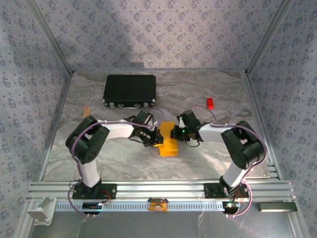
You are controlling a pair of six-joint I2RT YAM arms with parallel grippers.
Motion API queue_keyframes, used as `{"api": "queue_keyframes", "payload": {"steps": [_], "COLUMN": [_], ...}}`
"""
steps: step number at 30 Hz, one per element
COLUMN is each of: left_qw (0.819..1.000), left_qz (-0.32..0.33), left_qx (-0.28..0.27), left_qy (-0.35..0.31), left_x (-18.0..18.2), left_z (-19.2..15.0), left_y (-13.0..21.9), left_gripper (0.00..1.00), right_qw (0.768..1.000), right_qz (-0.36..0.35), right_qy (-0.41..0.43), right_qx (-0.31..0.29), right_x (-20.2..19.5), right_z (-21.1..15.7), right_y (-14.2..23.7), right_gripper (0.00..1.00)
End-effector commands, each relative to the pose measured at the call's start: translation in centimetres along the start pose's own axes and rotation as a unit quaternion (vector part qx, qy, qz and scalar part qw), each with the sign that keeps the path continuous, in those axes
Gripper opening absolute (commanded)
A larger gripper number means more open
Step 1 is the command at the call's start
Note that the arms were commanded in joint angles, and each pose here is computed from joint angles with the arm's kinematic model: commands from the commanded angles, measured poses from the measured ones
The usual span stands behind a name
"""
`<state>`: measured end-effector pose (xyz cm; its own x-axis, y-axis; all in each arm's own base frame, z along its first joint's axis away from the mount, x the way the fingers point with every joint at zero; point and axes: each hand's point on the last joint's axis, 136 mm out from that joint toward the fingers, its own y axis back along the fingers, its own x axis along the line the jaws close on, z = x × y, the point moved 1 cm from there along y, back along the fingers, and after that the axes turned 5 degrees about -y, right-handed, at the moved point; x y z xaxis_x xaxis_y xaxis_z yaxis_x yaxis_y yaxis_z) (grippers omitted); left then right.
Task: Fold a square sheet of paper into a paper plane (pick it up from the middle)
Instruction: First fold the square sheet of paper in half at the center of the table.
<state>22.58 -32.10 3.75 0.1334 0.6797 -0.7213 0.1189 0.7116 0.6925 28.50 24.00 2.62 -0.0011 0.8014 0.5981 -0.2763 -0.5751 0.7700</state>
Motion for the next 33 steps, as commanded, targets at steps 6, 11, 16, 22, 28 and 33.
{"api": "queue_keyframes", "payload": {"steps": [6, 11, 16, 22, 28, 33], "left_qw": [0.999, 1.0, 0.999, 0.999, 0.999, 0.999], "left_qz": [0.021, 0.019, -0.023, -0.046, -0.019, 0.015], "left_qx": [0.026, 0.004, -0.019, 0.007, 0.027, 0.044], "left_qy": [0.013, -0.006, -0.032, -0.028, -0.013, -0.009], "left_x": [4.2, 2.4, -1.4, -1.8, 0.5, 3.1], "left_z": [-2.0, -1.0, -0.3, -1.2, -2.7, -4.2], "left_y": [-1.2, 0.5, 2.0, 0.4, -0.8, -1.4], "left_gripper": [0.08, 0.08, 0.09, 0.09, 0.08, 0.08], "right_qw": [0.992, 0.992, 0.992, 0.991, 0.991, 0.991], "right_qz": [-0.113, -0.111, -0.112, -0.114, -0.115, -0.118], "right_qy": [-0.035, -0.036, -0.035, -0.035, -0.037, -0.037], "right_qx": [0.054, 0.052, 0.051, 0.052, 0.05, 0.048], "right_x": [-5.8, -5.8, -5.7, -5.6, -5.8, -5.9], "right_z": [-3.9, -3.8, -3.7, -3.7, -4.0, -4.0], "right_y": [-0.6, -0.5, -0.4, -0.2, -0.3, -0.2], "right_gripper": [0.0, 0.0, 0.0, 0.0, 0.0, 0.0]}}
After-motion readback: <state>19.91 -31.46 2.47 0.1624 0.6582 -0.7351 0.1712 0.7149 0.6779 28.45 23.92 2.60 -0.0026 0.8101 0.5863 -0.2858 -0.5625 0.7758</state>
